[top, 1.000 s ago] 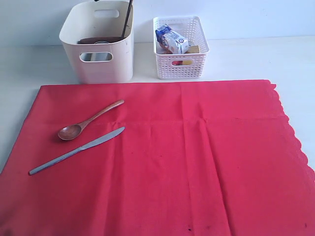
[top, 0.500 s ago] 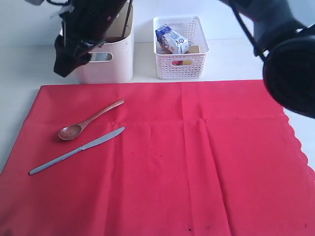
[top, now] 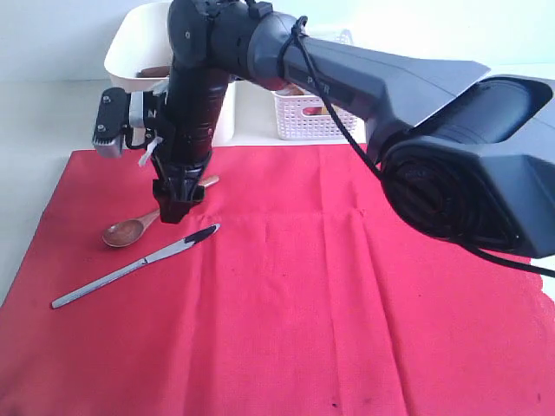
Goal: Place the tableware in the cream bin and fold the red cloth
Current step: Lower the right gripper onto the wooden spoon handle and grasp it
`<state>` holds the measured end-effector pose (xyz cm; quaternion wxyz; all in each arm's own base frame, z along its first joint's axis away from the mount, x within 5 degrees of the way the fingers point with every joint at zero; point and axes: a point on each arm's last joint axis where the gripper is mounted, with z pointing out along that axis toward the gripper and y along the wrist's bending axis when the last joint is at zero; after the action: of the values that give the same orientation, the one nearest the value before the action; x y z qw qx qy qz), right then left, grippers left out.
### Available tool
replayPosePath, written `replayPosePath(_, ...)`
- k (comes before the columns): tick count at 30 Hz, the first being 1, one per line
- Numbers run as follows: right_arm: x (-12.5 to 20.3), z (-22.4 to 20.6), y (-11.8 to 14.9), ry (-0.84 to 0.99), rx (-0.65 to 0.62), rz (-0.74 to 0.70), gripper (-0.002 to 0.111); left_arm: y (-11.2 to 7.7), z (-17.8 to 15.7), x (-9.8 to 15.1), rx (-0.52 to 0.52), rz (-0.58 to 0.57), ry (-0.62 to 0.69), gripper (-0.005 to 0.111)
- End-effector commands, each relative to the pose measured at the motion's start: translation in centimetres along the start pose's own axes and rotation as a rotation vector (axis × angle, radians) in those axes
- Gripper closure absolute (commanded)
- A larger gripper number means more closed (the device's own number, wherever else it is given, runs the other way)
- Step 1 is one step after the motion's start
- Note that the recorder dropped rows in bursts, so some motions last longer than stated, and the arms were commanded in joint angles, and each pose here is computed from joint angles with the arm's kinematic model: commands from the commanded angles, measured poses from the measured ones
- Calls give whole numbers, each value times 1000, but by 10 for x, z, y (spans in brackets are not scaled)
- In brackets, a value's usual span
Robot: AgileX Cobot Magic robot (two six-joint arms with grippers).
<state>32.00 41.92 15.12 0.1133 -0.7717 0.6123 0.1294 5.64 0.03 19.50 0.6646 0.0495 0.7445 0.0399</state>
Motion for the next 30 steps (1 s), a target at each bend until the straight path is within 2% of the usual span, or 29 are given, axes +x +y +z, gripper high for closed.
replayPosePath(1, 1, 11, -5, -14, 27, -55, 38, 0, -1, -1, 5, -6, -9, 106)
replayPosePath(7, -1, 22, -14, -69, 114, -46, 38, 0, -1, -1, 5, -6, -9, 106)
replayPosePath(15, 6, 43, -13, -49, 77, -29, 41, 0, -1, -1, 5, -6, -9, 106)
replayPosePath(17, 7, 43, -12, -44, 69, -29, 50, 0, -1, -1, 5, -6, -9, 106)
replayPosePath(21, 8, 43, -10, -28, 40, -24, 79, 0, -1, -1, 5, -6, -9, 106)
replayPosePath(26, 11, 42, -5, 2, -11, -22, 107, 0, -1, -1, 5, -6, -9, 106)
replayPosePath(30, 9, 34, -3, 7, -22, 2, 108, 0, -1, -1, 5, -6, -9, 106)
